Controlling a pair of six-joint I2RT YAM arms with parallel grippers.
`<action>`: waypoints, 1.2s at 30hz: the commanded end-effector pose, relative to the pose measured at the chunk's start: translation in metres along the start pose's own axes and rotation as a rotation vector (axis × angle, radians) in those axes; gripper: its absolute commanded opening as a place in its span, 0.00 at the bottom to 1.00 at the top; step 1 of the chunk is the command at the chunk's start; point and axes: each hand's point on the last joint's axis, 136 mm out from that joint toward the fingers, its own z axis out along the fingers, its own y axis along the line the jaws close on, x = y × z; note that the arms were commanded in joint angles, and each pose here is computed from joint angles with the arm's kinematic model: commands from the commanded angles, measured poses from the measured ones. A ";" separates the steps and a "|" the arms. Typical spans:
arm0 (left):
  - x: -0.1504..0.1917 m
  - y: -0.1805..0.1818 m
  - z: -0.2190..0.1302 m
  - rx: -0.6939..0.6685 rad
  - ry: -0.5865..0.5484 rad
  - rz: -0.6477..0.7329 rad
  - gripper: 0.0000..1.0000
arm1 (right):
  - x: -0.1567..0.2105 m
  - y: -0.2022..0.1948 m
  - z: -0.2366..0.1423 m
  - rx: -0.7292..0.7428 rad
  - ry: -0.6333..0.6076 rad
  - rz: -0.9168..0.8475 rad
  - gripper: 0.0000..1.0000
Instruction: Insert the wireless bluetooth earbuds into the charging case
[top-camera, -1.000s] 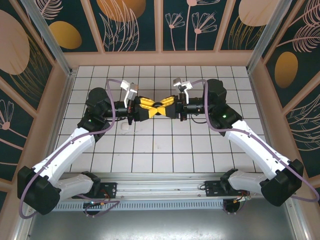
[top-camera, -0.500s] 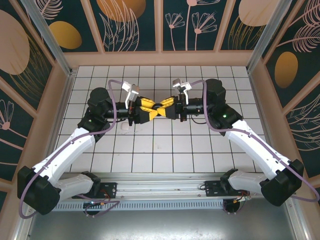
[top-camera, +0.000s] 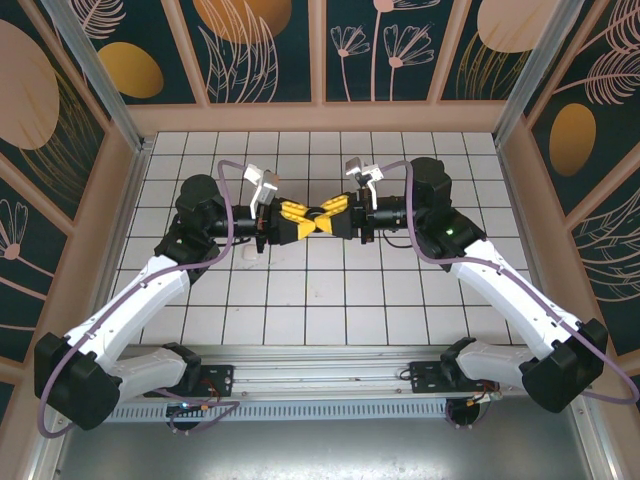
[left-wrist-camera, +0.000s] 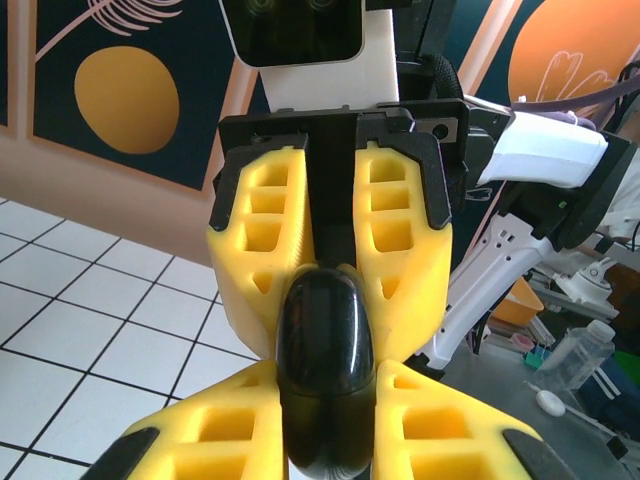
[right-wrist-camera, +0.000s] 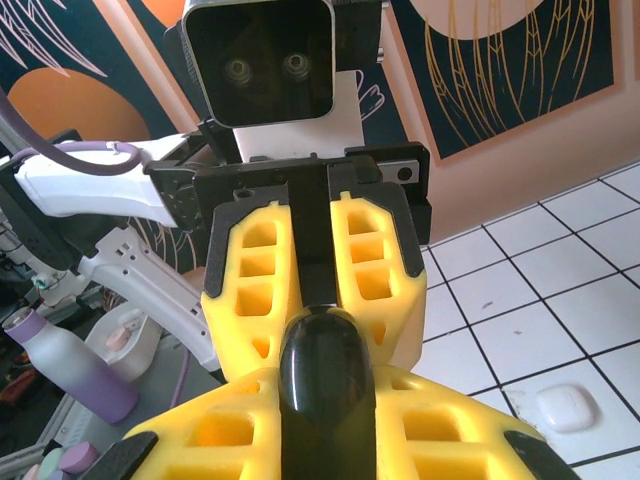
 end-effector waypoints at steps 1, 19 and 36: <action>-0.002 0.004 0.000 -0.032 -0.003 0.018 0.16 | -0.021 0.019 -0.004 -0.041 -0.036 -0.074 0.00; 0.027 -0.004 -0.015 -0.080 0.015 0.270 0.00 | -0.006 -0.063 0.000 0.223 -0.031 0.160 0.45; 0.050 0.013 -0.027 -0.202 -0.035 0.191 0.00 | 0.007 -0.044 0.005 0.148 -0.017 0.145 0.50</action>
